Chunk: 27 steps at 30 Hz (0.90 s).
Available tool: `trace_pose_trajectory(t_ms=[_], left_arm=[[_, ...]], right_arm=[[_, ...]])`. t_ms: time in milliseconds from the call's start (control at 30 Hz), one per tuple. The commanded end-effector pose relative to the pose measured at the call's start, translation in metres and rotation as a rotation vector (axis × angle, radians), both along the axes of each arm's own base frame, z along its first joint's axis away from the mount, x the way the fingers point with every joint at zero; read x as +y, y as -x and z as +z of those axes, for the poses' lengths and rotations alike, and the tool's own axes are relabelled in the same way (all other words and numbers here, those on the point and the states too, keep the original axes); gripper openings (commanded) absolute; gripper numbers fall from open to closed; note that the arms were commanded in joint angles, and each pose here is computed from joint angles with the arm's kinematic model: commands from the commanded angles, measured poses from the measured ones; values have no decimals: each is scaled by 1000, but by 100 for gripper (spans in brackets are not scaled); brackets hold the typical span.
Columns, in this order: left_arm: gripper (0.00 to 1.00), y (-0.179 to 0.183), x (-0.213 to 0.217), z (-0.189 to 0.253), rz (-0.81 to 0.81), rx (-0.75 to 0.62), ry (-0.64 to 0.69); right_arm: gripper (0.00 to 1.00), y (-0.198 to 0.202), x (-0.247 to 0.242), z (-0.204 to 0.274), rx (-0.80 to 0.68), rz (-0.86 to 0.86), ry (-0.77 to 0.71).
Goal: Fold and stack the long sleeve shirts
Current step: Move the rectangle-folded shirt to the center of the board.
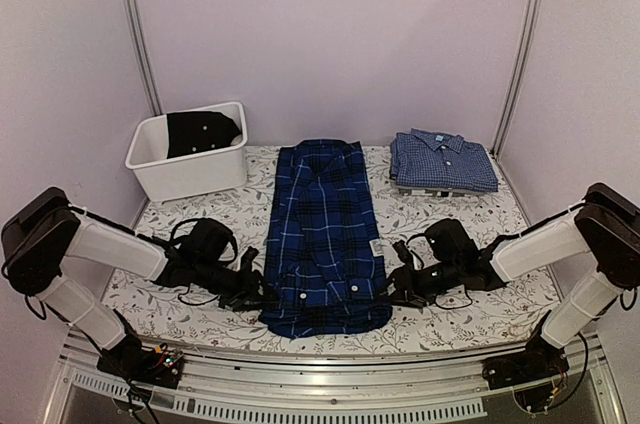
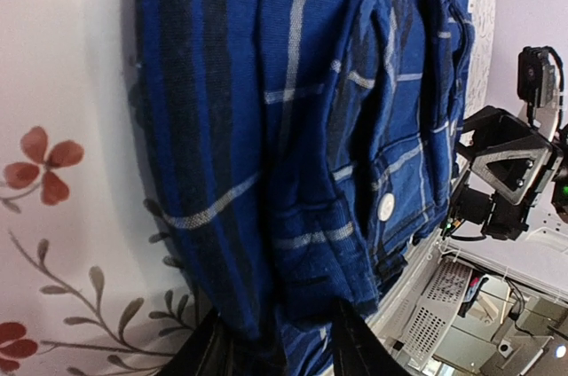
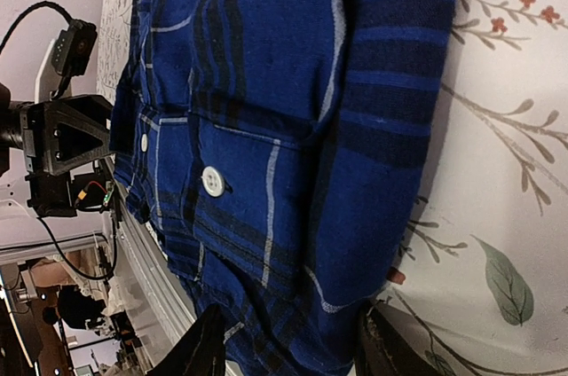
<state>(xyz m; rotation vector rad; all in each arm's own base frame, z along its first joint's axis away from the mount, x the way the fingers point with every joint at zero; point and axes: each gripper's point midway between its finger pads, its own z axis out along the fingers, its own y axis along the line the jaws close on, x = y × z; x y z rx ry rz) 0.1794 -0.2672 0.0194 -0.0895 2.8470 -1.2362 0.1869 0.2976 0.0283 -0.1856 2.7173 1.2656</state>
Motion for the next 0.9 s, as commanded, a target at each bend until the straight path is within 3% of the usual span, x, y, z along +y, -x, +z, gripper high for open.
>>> trace_pose_trajectory(t_ms=[0,300,467,633,867], left_arm=[[37,8,2,-17,-4,48,-60],[31,24,-5,-24,-25,94,-54],[38,37,5,-32,-23,130,-81],[52,40,12,-32,-8,132,-99],[48,32,1,-32,-6,131,-82]], right_arm=[[49,5,1,-11,33,6,26],[49,11,7,-14,47,26,17],[49,17,8,-17,54,35,21],[49,17,6,-17,53,27,18],[49,13,11,-14,45,24,4]])
